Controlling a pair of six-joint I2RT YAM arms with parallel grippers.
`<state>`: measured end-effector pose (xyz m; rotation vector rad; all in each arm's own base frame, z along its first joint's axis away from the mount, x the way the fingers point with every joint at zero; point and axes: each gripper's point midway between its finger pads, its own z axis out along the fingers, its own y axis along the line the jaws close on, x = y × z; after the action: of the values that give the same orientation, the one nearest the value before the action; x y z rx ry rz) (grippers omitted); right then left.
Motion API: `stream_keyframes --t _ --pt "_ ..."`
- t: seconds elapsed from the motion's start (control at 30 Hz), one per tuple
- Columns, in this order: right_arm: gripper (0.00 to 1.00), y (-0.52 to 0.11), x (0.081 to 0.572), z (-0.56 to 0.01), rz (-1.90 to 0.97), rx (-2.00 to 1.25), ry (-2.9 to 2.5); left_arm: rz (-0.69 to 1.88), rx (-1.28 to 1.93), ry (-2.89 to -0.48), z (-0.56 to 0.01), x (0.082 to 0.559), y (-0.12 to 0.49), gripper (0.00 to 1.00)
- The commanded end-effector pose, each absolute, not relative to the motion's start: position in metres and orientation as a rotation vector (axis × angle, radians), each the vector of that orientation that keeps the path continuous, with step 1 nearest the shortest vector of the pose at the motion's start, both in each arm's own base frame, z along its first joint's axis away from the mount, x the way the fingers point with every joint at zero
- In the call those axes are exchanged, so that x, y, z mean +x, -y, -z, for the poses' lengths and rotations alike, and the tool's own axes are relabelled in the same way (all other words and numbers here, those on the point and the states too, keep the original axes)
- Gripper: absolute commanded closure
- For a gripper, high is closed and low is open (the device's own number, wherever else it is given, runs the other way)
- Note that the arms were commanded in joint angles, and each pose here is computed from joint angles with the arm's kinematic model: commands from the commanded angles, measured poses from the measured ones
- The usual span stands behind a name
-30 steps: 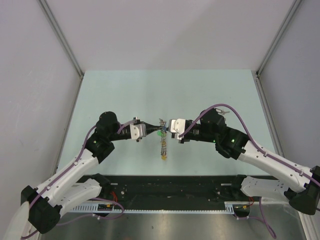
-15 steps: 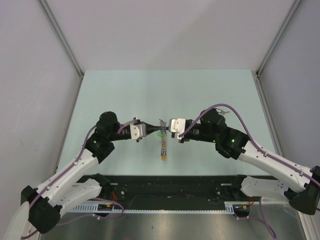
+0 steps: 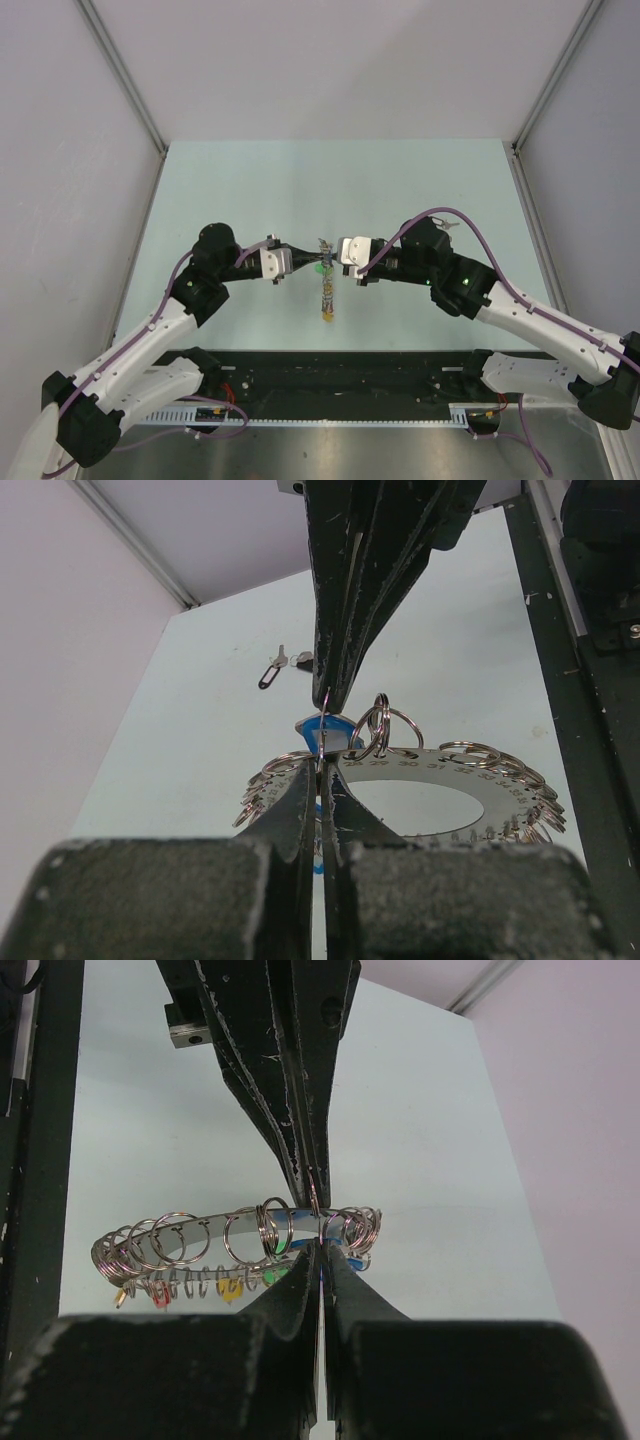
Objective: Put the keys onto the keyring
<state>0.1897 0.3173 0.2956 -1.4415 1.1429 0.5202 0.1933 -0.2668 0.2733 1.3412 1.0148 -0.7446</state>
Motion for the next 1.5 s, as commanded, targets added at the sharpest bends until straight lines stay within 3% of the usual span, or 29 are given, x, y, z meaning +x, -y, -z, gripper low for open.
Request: stream_keyframes --t 0.0,1.47 --pt "1.0 -0.3225 0.1911 -0.3304 -0.521 -1.38 -1.066 0.733 1.34 -0.901 -0.3001 0.1867 0.2694 1.0" --pt "1.0 -0.3207 0.1846 -0.3328 -0.53 -1.391 -1.05 0.728 1.343 -0.908 -0.2987 0.1875 0.2693 1.0"
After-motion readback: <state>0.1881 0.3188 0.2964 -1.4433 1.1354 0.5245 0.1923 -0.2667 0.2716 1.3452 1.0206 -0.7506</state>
